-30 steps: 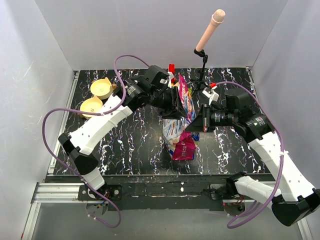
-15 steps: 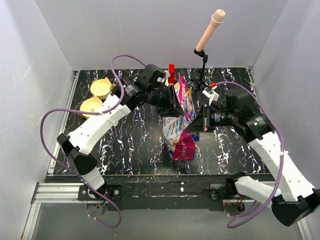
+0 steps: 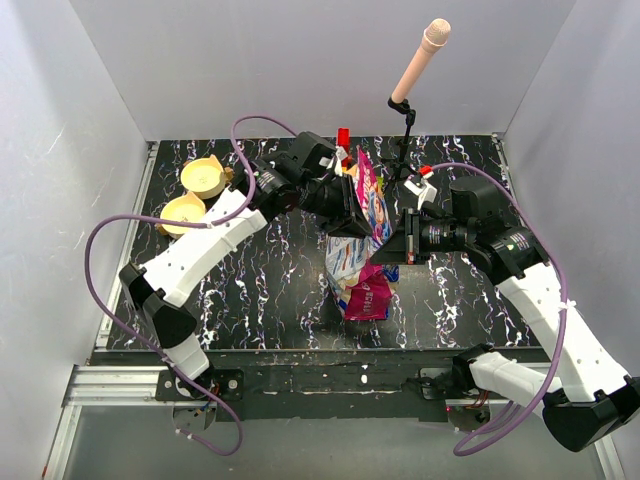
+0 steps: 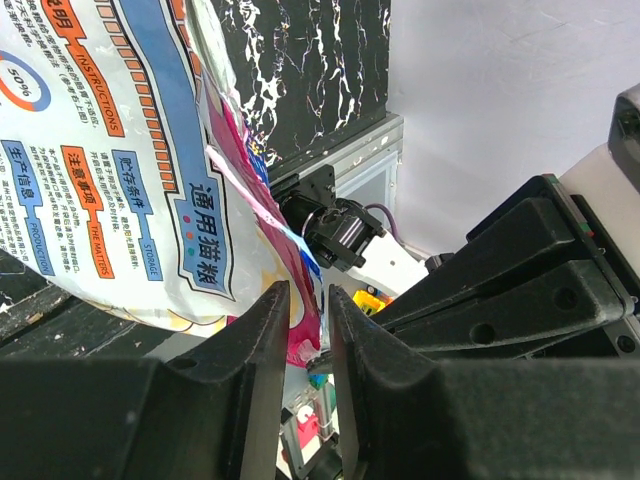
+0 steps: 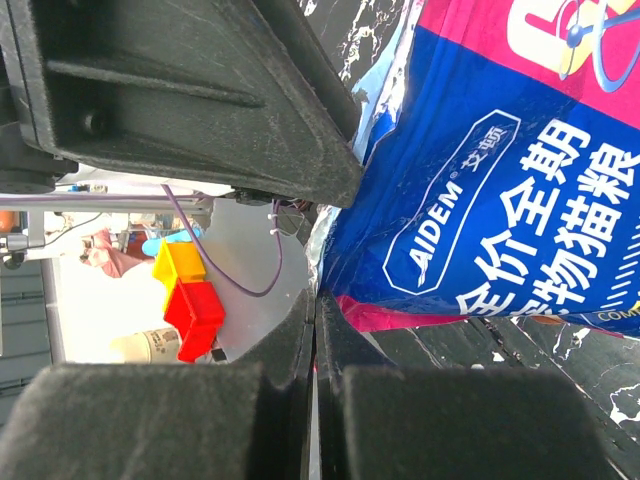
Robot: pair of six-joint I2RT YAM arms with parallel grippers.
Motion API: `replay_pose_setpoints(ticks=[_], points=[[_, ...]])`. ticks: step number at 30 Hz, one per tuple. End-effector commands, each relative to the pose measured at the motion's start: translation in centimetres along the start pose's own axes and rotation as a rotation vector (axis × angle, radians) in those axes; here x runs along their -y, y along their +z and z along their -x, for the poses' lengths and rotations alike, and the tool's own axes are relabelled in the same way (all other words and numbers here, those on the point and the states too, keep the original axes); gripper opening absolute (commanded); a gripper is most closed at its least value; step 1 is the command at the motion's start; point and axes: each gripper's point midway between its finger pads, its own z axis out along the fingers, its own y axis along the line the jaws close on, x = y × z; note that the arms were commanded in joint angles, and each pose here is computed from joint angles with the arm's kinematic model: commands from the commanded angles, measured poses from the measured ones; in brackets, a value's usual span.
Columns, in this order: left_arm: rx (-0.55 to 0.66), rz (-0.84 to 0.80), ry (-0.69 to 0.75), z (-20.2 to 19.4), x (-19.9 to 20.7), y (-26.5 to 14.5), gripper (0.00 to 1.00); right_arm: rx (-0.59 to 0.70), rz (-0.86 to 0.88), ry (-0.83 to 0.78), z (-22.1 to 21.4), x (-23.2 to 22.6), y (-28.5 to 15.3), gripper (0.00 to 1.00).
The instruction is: Serve the pet food
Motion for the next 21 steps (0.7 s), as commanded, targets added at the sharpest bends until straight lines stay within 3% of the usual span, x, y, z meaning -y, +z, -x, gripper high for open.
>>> replay_pose_setpoints(ticks=[1, 8, 11, 21], points=[[-0.011, -0.019, -0.001, 0.0, 0.4, -0.1, 0.21, 0.032, 0.036, -0.053, 1.0, -0.9, -0.1, 0.01], [-0.018, -0.018, 0.003, 0.0, 0.3, 0.1, 0.11, 0.036, 0.026, -0.05, 1.0, -0.7, -0.1, 0.01], [0.003, 0.016, 0.004, 0.1, -0.2, -0.4, 0.0, 0.046, -0.032, -0.032, 0.9, 0.1, -0.4, 0.01], [0.125, -0.012, 0.036, 1.2, 0.1, -2.1, 0.0, 0.061, -0.163, 0.052, -1.4, 4.2, -1.1, 0.01]])
